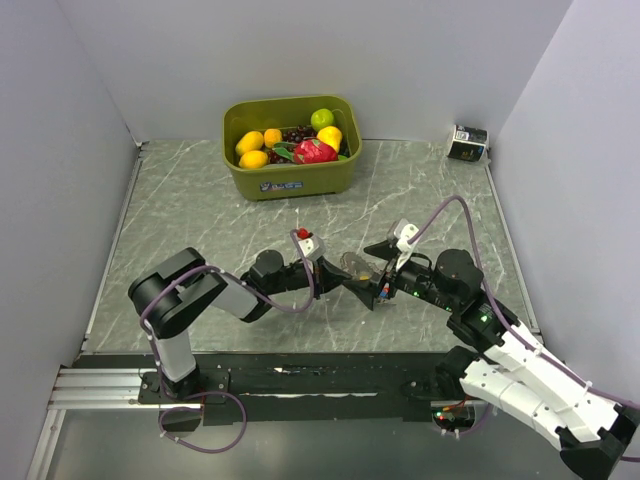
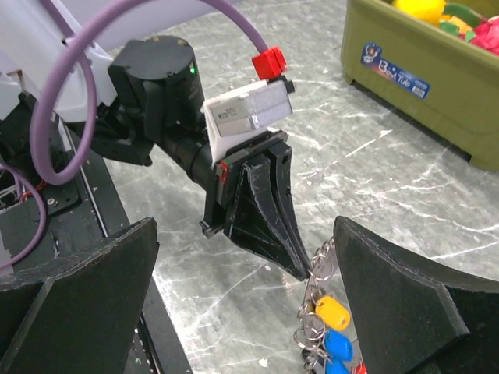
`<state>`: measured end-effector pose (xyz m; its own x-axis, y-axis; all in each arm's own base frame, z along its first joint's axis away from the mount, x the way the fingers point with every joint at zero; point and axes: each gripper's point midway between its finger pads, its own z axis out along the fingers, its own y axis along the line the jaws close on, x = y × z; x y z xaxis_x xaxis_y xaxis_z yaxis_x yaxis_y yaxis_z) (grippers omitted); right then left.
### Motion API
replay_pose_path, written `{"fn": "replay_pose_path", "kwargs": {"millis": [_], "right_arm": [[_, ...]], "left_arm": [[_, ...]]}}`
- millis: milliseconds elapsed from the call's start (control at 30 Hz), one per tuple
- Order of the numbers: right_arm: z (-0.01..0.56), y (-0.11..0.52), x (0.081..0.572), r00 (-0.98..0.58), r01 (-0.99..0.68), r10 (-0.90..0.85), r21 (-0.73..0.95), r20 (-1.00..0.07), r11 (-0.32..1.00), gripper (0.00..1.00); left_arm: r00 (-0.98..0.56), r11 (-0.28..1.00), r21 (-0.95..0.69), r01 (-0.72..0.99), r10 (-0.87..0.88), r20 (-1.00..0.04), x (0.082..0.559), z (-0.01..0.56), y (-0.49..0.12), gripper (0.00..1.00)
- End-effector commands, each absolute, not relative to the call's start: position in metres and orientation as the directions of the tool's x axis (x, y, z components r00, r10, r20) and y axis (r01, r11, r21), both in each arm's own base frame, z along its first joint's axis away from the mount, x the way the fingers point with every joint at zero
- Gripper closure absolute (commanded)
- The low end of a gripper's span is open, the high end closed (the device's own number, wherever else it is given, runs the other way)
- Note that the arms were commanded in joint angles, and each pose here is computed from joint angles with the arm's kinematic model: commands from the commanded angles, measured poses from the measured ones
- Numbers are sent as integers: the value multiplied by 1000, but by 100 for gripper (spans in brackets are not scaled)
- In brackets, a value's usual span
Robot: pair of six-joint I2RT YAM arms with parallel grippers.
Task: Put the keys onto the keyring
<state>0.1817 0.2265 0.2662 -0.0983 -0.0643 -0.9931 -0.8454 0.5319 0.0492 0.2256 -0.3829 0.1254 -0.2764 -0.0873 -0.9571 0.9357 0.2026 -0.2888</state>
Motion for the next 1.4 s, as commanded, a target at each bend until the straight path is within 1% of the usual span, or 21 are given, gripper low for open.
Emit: {"fn": "replay_pose_path", "kwargs": {"millis": [0, 433, 667, 900, 933, 1067, 1100, 1167, 1200, 1233, 1267, 1300, 1367], "right_arm": [[287, 230, 182, -63, -853, -19, 44, -998, 520, 0], [285, 232, 183, -82, -854, -29, 55, -996, 517, 0], [288, 234, 181, -78, -863, -26, 54, -997, 502, 0], [282, 239, 182, -88, -871, -34, 61, -996, 487, 0], [281, 239, 183, -90, -870, -35, 61, -995, 490, 0], [281, 238, 182, -92, -869, -38, 61, -995, 491, 0], [282, 238, 182, -90, -868, -37, 60, -995, 492, 0], [282, 237, 182, -84, -868, -30, 58, -996, 493, 0], [279, 237, 182, -86, -866, -31, 59, -996, 496, 0], [281, 236, 182, -81, -866, -27, 57, -996, 497, 0], [280, 237, 181, -109, -864, -21, 84, -994, 497, 0], [285, 237, 181, -108, -864, -18, 85, -994, 497, 0], [288, 238, 179, -103, -870, -27, 77, -994, 486, 0]], "left_arm": [[-196, 220, -225, 949, -148, -969, 227, 152, -377, 99], [-225, 282, -238, 929, -80, -971, 220, 131, -357, 99], [-246, 370, -247, 896, -49, -968, 217, 120, -336, 99], [-290, 413, -274, 869, -24, -957, 213, 105, -323, 97], [-309, 419, -287, 861, -17, -951, 211, 99, -321, 95], [-343, 421, -318, 850, -17, -939, 206, 91, -318, 91], [-345, 423, -320, 847, -19, -938, 206, 91, -317, 88], [-346, 429, -319, 845, -15, -938, 205, 89, -314, 85], [-346, 437, -317, 842, -14, -938, 206, 88, -313, 77], [-339, 443, -311, 841, -16, -941, 206, 91, -312, 72], [-342, 450, -310, 837, -12, -940, 206, 90, -310, 67], [-338, 461, -306, 833, -14, -941, 208, 91, -308, 61], [-314, 469, -291, 834, -30, -949, 209, 100, -306, 55]]}}
